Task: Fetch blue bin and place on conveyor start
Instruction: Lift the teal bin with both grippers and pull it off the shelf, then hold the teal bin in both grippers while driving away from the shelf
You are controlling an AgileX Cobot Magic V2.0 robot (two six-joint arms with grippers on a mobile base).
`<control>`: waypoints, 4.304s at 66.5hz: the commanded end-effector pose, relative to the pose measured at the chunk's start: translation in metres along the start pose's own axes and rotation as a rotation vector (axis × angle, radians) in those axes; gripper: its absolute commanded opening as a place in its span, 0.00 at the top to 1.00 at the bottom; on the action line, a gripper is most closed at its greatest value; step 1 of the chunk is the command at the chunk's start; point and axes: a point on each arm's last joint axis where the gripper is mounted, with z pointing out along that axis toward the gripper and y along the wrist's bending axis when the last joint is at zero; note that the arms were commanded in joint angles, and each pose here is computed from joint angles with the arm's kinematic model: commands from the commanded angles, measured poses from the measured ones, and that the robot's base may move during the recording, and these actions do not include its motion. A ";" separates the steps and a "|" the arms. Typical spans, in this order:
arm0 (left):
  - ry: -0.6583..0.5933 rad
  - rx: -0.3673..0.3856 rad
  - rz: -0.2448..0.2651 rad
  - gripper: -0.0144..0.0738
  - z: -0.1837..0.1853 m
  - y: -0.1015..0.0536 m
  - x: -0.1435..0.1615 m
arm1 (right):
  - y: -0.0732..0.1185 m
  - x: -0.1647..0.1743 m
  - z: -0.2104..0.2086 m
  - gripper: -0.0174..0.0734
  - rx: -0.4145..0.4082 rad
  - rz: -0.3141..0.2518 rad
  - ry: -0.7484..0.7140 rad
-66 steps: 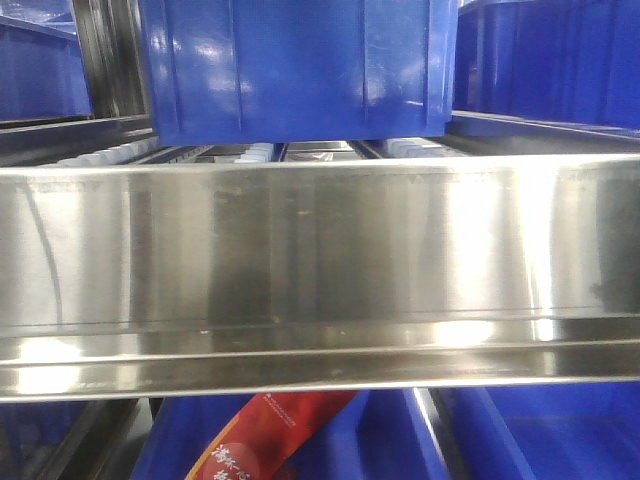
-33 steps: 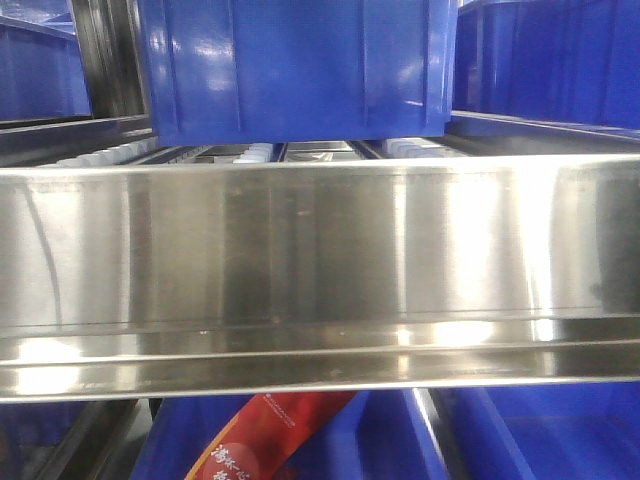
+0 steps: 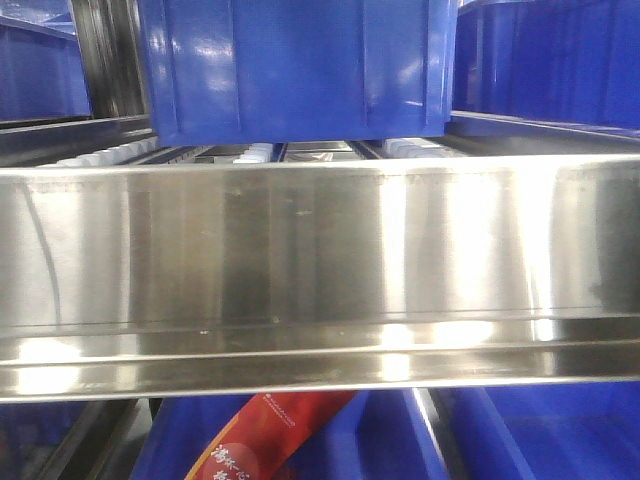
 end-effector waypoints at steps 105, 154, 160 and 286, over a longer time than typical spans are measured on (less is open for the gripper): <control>-0.216 0.086 -0.012 0.96 -0.012 -0.009 -0.021 | 0.000 -0.005 -0.007 0.97 0.005 -0.030 -0.054; -0.216 0.086 -0.012 0.96 -0.012 -0.009 -0.021 | 0.000 -0.005 -0.007 0.97 0.005 -0.030 -0.054; -0.216 0.086 -0.012 0.96 -0.012 -0.009 -0.021 | 0.000 -0.005 -0.007 0.97 0.005 -0.030 -0.054; -0.216 0.086 -0.012 0.96 -0.012 -0.009 -0.021 | 0.000 -0.005 -0.007 0.97 0.005 -0.030 -0.054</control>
